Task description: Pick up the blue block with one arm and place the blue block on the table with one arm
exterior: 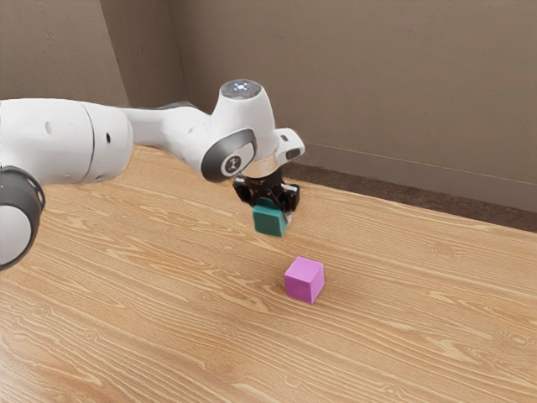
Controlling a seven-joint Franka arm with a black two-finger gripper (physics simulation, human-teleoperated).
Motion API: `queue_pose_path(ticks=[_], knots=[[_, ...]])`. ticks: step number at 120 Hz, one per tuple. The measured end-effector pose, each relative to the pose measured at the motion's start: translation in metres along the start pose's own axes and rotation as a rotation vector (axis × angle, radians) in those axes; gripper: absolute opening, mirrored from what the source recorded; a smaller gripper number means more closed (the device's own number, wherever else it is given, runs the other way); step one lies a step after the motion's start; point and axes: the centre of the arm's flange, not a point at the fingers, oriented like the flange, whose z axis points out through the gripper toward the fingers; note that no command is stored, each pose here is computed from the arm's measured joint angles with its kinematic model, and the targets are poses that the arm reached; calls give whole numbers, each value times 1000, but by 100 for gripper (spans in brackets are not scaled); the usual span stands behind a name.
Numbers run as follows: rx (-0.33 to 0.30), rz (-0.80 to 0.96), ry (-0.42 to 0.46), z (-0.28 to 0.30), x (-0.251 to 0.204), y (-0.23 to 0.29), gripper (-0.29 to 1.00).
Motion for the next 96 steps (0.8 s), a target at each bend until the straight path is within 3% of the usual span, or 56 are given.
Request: queue_pose_path(ticks=[14,36,45,78,96], knots=[[-4,-21,-82,55,-4,-14,34],[-12,-28,-117,79,-4,-33,34],[-21,-21,-122,81,-4,-33,43],[-37,19,-114,74,-2,-32,61],[-50,48,-33,12,9,-29,65]])
